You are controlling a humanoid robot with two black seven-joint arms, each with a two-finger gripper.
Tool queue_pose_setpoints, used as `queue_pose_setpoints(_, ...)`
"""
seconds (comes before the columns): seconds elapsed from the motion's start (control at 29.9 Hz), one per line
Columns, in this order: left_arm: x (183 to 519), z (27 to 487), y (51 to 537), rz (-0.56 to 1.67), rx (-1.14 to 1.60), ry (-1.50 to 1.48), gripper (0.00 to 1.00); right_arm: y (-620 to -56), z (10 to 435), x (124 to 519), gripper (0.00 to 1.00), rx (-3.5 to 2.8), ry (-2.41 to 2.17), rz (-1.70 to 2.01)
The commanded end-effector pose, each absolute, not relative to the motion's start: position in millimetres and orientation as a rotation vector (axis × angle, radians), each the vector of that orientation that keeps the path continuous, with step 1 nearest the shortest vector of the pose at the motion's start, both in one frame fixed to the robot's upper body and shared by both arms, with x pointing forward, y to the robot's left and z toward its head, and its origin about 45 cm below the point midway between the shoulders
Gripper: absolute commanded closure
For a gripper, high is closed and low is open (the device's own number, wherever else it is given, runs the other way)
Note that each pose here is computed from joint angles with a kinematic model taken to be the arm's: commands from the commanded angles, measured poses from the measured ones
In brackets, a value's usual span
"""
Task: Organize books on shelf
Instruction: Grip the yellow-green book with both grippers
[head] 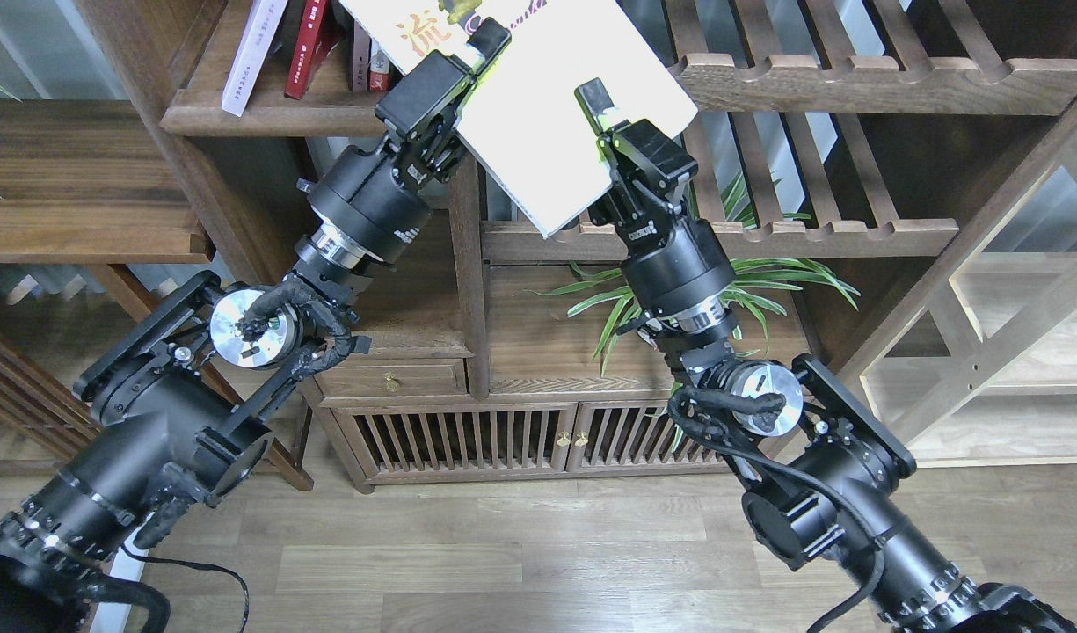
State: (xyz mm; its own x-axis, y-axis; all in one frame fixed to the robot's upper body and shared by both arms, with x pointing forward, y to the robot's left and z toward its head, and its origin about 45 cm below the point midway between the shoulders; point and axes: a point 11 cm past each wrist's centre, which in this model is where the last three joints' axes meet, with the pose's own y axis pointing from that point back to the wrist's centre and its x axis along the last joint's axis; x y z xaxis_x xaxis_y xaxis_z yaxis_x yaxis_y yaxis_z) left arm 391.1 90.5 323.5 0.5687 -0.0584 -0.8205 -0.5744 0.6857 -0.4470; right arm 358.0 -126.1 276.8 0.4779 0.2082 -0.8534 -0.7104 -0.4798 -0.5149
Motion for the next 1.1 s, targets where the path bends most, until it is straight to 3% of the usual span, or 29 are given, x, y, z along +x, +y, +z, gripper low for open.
queue_pose_setpoints(0.0,390.9,323.9,90.2,0.34,-0.776,0.932,0.58,-126.3,277.5,358.4,0.97,-1.741,0.429,1.169)
queue_pose_setpoints(0.1,390.9,323.7,90.5,0.34,-0.774,0.933,0.62,-126.3,277.5,358.4,0.97,-1.741,0.429,1.169)
queue_pose_setpoints(0.4,390.0,322.9,91.4,0.337,-0.792,0.948,0.92,-125.7,278.2,358.5,0.96,-1.741,0.426,1.169)
queue_pose_setpoints(0.64,388.0,324.0,88.7,0.325,-0.791,0.951,0.97,-126.0,278.1,358.6,0.94,-1.744,0.428,1.167)
queue_pose_setpoints(0.7,387.8,324.5,88.7,0.324,-0.792,0.951,0.98,-127.1,278.1,358.8,0.88,-1.748,0.431,1.165)
queue_pose_setpoints(0.9,388.5,324.1,90.1,0.327,-0.791,0.949,0.98,-134.0,277.6,360.1,0.51,-1.808,0.469,1.118)
queue_pose_setpoints(1.07,387.6,322.0,89.3,0.328,-0.786,0.952,0.98,-146.9,276.0,362.3,0.34,-1.839,0.508,1.091)
